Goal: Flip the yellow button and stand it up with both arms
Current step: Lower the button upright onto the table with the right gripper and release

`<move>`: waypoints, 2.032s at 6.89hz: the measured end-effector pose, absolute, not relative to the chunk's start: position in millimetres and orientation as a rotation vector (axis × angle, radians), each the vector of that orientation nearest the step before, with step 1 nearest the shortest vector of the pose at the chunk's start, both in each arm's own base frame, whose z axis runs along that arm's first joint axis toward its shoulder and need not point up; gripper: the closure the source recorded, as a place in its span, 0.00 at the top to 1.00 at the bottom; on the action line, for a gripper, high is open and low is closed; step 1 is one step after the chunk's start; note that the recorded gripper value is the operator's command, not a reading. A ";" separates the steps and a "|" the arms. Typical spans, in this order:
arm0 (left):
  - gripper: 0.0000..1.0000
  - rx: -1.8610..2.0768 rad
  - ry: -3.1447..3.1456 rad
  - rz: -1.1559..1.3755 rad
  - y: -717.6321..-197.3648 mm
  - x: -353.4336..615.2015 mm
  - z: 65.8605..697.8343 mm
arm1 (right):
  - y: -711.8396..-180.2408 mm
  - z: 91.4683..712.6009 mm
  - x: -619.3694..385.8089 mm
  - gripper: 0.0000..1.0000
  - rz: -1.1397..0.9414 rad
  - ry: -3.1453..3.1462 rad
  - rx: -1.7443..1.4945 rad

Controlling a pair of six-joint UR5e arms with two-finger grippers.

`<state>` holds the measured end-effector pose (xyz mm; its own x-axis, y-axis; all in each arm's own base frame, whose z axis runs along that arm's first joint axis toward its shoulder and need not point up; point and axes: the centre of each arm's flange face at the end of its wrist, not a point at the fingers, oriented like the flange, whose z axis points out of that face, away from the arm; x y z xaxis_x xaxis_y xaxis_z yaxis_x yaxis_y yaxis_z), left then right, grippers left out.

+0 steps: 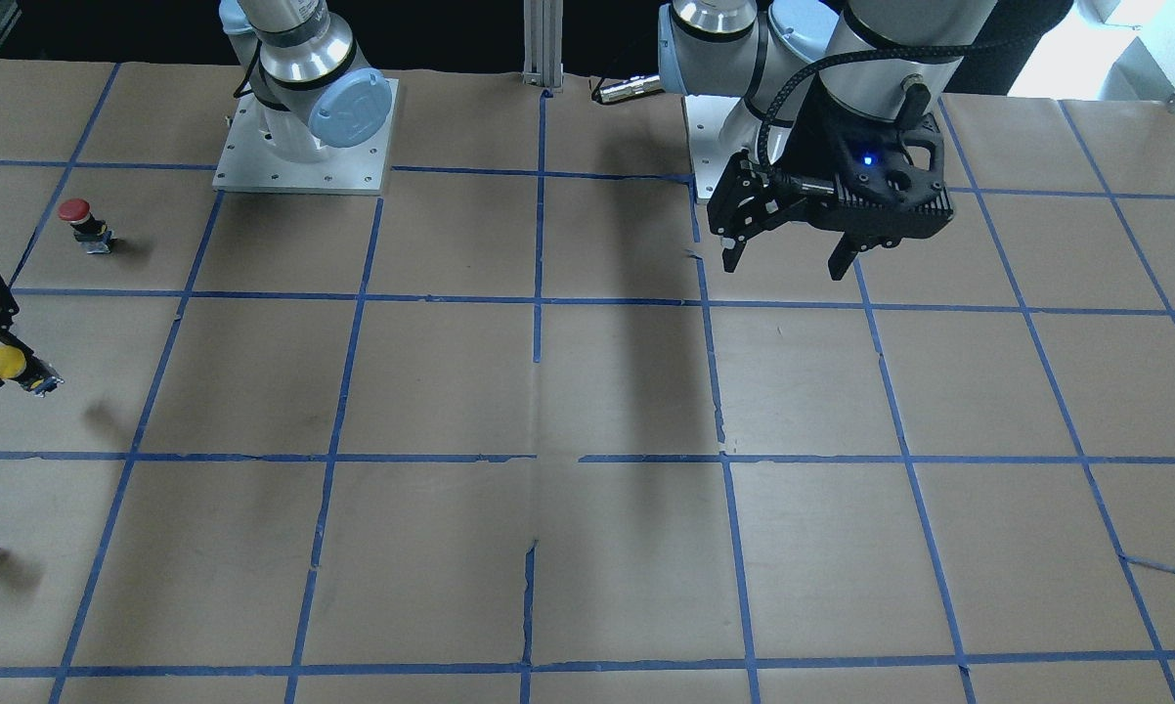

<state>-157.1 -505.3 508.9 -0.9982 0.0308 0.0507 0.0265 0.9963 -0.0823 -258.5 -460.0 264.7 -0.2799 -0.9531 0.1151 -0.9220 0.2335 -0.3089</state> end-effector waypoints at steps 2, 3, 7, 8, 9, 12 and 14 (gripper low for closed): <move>1.00 -0.047 -3.091 0.131 -498.5 -156.4 513.6 | -447.9 252.8 -279.2 0.25 -0.510 2.329 -1.911; 1.00 -0.045 -3.091 0.133 -495.4 -155.8 514.9 | -442.6 250.5 -286.9 0.26 -0.524 2.322 -1.917; 1.00 -0.036 -3.114 0.119 -506.9 -147.9 518.5 | -437.2 239.9 -285.2 0.31 -0.601 2.224 -1.991; 1.00 -0.036 -3.117 0.108 -512.1 -147.6 518.7 | -436.4 235.4 -285.3 0.32 -0.601 2.213 -1.996; 1.00 -0.036 -3.115 0.104 -514.9 -147.8 517.7 | -435.0 229.7 -288.3 0.39 -0.601 2.203 -1.997; 1.00 -0.044 -3.112 0.095 -514.2 -150.7 513.9 | -428.9 220.2 -297.2 1.00 -0.605 2.212 -1.958; 1.00 -0.047 -3.112 0.096 -513.5 -151.6 514.0 | -428.2 224.3 -297.2 1.00 -0.603 2.238 -1.931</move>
<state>-151.6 -513.5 514.0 -0.9992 0.0310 0.0271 0.0292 0.9977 -0.0617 -297.2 -428.2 224.3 -0.1757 -0.9709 0.1626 -0.9213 0.1040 -0.3748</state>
